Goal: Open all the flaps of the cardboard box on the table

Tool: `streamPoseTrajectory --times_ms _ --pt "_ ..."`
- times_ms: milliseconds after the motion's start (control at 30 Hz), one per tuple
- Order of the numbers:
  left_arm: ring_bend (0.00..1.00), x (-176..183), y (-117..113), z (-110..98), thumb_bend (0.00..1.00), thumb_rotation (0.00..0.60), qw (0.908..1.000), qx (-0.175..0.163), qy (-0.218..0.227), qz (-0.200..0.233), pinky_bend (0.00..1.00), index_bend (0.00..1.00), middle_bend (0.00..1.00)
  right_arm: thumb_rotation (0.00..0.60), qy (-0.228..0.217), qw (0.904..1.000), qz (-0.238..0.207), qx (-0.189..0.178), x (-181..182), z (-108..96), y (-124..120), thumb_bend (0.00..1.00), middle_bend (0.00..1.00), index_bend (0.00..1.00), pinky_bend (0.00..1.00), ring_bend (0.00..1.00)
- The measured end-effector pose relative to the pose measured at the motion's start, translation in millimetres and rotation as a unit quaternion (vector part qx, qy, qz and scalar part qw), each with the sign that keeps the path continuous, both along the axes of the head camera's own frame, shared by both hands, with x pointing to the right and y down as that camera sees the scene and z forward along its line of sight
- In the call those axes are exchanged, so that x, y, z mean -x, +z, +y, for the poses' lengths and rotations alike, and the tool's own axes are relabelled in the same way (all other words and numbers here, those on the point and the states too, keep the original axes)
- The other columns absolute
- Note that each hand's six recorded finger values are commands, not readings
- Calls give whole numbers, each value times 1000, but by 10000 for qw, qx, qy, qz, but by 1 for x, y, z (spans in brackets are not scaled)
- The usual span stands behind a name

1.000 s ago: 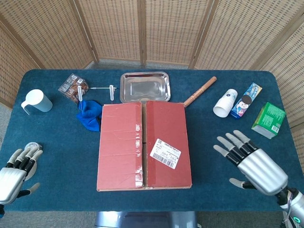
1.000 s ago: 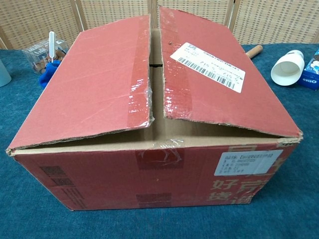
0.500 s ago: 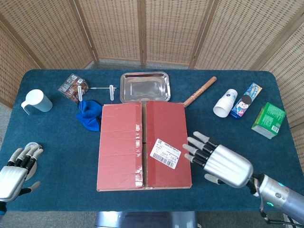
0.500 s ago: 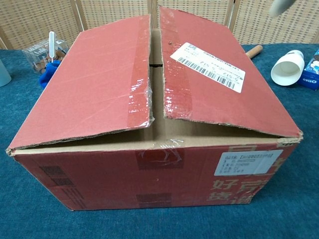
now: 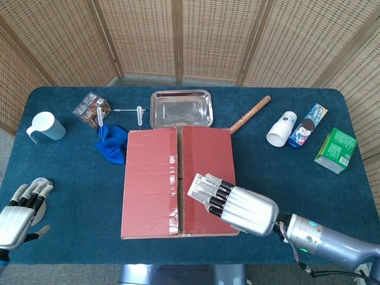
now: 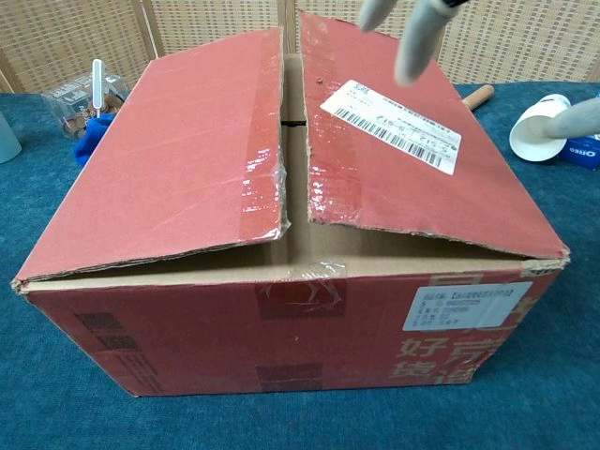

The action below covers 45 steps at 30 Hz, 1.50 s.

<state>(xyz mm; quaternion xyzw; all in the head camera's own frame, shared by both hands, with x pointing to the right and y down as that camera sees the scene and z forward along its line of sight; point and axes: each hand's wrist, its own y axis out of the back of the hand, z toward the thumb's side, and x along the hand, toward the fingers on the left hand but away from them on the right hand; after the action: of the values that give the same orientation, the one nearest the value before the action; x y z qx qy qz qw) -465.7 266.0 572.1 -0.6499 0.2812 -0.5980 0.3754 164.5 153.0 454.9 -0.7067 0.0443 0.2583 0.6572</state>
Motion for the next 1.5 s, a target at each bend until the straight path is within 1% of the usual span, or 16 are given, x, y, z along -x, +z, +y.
streamPoseTrajectory --times_ms 233,367,633,767,900,1067,1300,1500 --pt "0 -1 1 0 0 600 10000 6 8 11 0 1 0 372 -148 9997 74 188 28 -3 3 328 103 216 0 0" --pt "0 0 1 0 0 600 10000 12 2 3 0 1 0 372 -240 9994 77 232 42 -4 6 334 93 203 0 0" --pt "0 2 3 -1 0 600 10000 26 -28 -21 0 1 0 375 -289 9988 -38 386 70 -8 8 331 85 216 0 0" --pt "0 2 4 0 0 600 10000 52 -14 -39 0 1 0 372 -409 9981 -51 455 86 -6 9 330 82 221 0 0" --pt "0 3 8 1 0 600 9999 105 21 -104 0 1 0 372 -489 9968 -24 628 102 -3 12 327 75 229 0 0" --pt "0 3 12 1 0 600 9998 114 41 -127 0 1 0 373 -657 9963 22 553 116 -1 16 325 56 241 0 0" --pt "0 3 13 2 0 600 9998 132 24 -110 0 1 0 373 -684 9971 136 297 119 -5 20 329 24 314 0 0" --pt "0 2 13 2 0 600 9998 145 21 -103 0 1 0 363 -699 9972 262 -53 116 -8 23 349 8 506 0 0"
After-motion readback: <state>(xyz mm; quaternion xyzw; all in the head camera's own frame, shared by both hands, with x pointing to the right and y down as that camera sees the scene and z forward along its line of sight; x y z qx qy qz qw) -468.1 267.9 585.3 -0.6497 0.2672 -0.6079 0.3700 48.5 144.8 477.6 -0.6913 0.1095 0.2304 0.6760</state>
